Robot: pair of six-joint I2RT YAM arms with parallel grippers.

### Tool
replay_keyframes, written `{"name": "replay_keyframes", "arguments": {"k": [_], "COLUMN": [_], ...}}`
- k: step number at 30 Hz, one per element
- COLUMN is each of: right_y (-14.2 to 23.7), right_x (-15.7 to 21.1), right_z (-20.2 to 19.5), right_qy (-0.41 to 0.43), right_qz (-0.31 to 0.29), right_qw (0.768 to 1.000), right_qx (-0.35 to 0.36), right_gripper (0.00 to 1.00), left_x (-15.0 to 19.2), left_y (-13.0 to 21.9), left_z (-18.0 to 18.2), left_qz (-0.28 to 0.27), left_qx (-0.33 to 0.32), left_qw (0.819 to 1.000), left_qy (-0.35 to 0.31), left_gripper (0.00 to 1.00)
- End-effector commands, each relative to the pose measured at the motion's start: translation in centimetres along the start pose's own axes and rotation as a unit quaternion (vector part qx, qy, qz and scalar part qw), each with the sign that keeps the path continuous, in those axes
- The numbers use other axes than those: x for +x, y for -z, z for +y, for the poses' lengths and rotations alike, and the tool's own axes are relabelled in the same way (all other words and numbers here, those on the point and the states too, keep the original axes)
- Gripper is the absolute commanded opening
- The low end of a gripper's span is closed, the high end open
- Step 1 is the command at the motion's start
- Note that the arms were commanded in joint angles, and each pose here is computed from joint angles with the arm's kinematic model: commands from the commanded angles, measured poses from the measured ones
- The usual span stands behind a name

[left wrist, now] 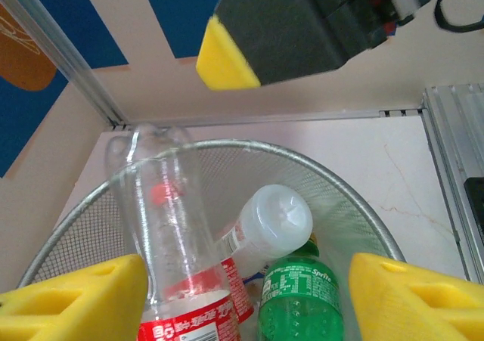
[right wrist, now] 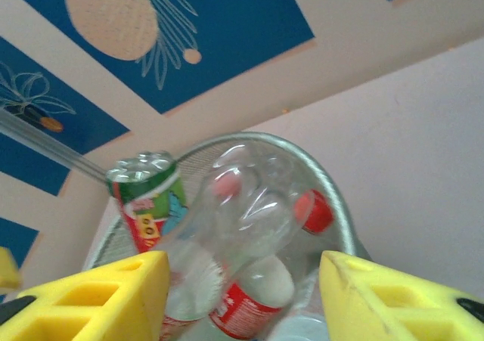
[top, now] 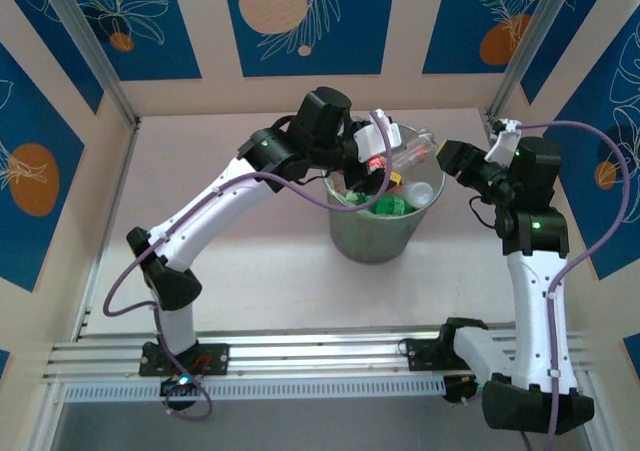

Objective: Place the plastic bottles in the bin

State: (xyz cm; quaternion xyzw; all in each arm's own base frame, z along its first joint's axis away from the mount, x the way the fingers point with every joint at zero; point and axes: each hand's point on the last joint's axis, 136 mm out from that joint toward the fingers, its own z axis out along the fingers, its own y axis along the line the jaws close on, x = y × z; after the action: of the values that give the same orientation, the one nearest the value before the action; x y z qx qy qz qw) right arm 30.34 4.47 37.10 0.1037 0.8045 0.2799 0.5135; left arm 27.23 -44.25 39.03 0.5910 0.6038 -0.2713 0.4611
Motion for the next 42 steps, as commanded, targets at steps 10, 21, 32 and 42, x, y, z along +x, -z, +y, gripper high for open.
{"name": "replay_keyframes", "arguments": {"k": [10, 21, 32, 42], "right_y": [-5.0, -6.0, -2.6, -0.1], "right_x": [-2.2, -2.4, -3.1, 0.0], "right_z": [3.9, 4.1, 1.5, -7.3], "right_qy": [0.063, 0.072, 0.057, 0.001], "right_qz": [0.013, 0.006, -0.025, -0.023], "right_qw": [0.997, 0.997, 0.998, 0.99], "right_qx": [-0.045, -0.038, 0.006, 0.136], "right_gripper": [0.49, 0.48, 0.53, 0.62], "left_x": [2.4, 6.0, 0.2, 4.2], "left_y": [-3.9, -6.7, -1.6, 8.8], "left_z": [2.4, 4.6, 5.0, 9.3], "left_qz": [0.018, 0.046, -0.037, -0.043], "left_qx": [-0.029, -0.025, -0.035, -0.181], "left_qw": [0.998, 0.99, 0.993, 0.966], "left_qy": [0.057, 0.13, 0.106, 0.18], "left_gripper": [0.62, 0.57, 0.75, 1.0]}}
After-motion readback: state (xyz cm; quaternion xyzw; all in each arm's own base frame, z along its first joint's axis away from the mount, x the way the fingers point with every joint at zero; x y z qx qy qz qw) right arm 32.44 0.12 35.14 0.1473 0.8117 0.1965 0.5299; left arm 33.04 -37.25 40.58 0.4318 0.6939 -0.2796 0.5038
